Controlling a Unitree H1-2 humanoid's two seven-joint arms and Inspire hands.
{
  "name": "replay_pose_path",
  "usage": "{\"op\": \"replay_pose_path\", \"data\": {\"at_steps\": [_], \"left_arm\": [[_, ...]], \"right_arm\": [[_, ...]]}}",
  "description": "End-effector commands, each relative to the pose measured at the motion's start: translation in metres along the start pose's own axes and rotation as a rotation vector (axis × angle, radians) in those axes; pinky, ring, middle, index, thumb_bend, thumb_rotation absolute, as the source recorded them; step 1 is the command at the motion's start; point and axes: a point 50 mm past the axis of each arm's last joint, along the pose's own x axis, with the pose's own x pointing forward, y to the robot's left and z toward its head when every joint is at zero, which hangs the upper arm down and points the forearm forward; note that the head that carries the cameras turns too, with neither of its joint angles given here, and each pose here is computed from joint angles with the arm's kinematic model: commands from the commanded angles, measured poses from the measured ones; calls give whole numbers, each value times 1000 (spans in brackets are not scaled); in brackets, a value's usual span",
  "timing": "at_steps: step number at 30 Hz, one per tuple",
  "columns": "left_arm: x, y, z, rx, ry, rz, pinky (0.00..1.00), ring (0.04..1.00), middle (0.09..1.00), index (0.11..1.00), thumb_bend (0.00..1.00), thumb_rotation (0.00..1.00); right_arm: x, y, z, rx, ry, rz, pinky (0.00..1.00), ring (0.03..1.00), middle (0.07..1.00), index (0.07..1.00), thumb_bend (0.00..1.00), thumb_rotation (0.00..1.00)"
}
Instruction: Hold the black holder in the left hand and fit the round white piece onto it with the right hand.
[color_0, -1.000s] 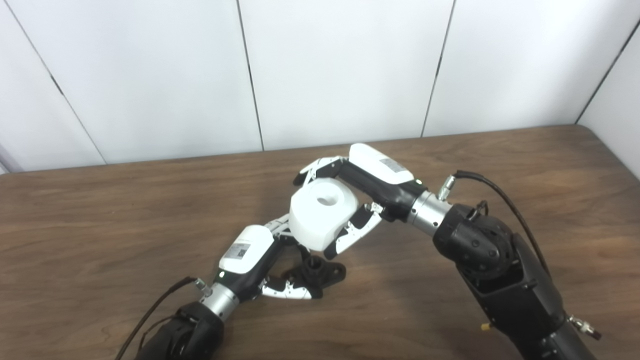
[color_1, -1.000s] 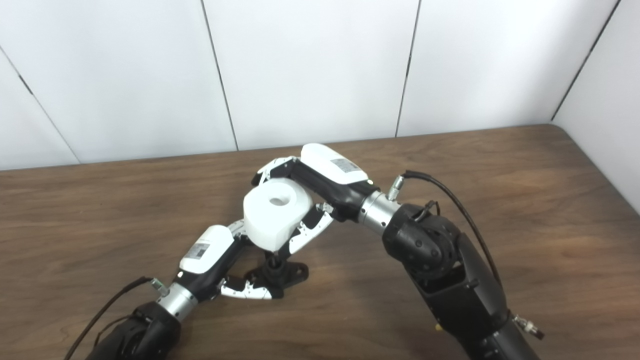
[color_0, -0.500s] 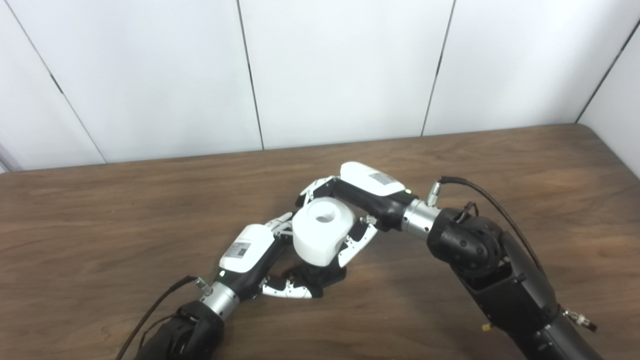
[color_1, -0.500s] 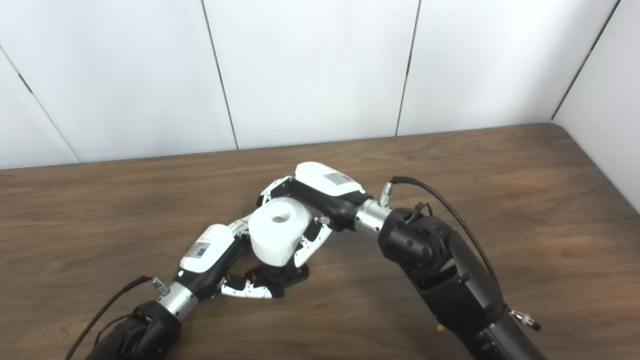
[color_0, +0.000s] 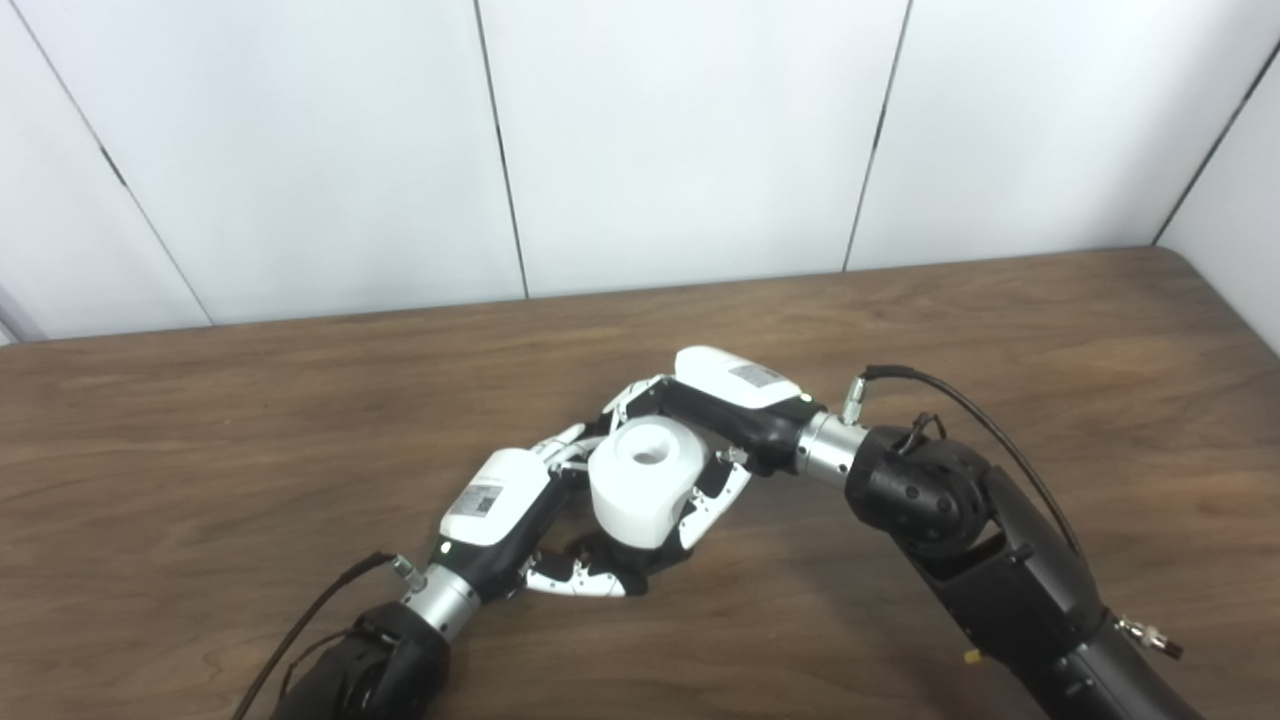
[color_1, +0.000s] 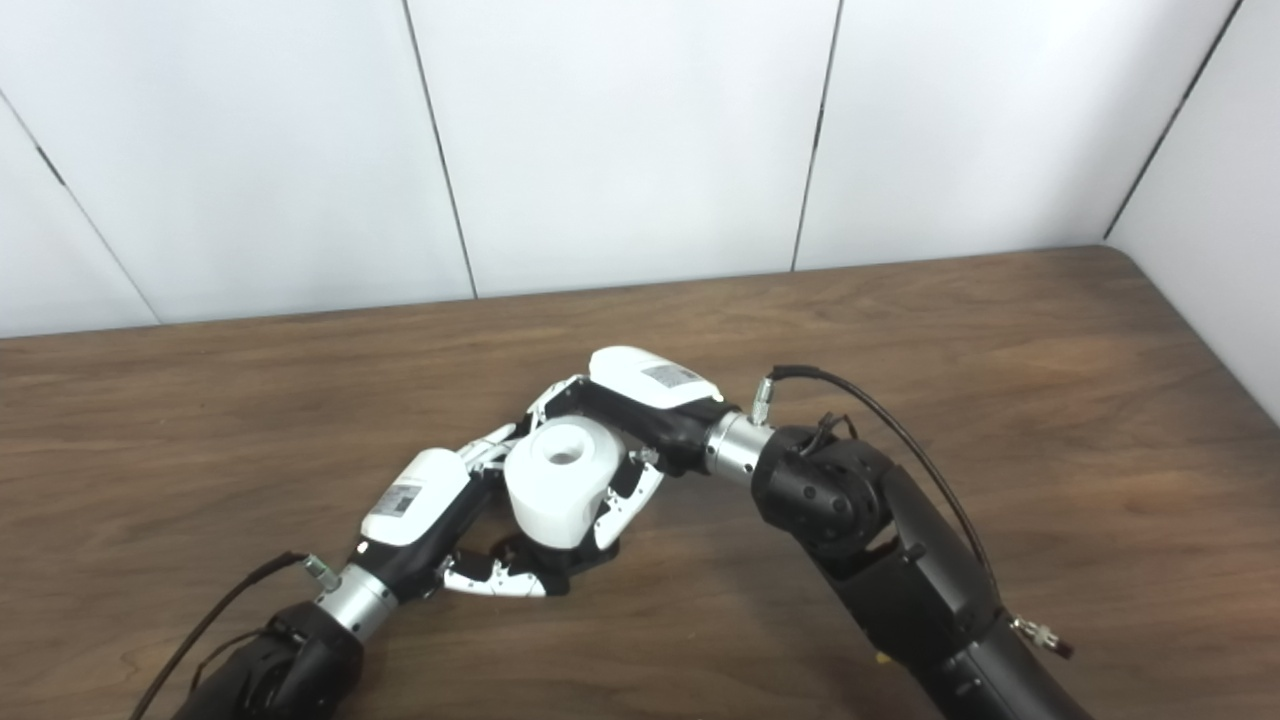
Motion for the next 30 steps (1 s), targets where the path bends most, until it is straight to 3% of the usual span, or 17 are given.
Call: {"op": "replay_pose_path", "data": {"at_steps": [1,13,30], "left_arm": [[-19,-37,-3,6,65,-194,888,952,879,479,524,58],[-17,-37,-1,3,70,-192,886,948,877,478,524,58],[-17,-34,-3,-12,70,-185,894,946,876,479,524,57]], "right_arm": [[7,-13,8,-49,-51,-33,580,719,750,479,522,138],[12,5,6,-42,-54,6,585,726,747,480,522,137],[5,7,-4,-66,-49,36,585,726,744,480,523,135]]}}
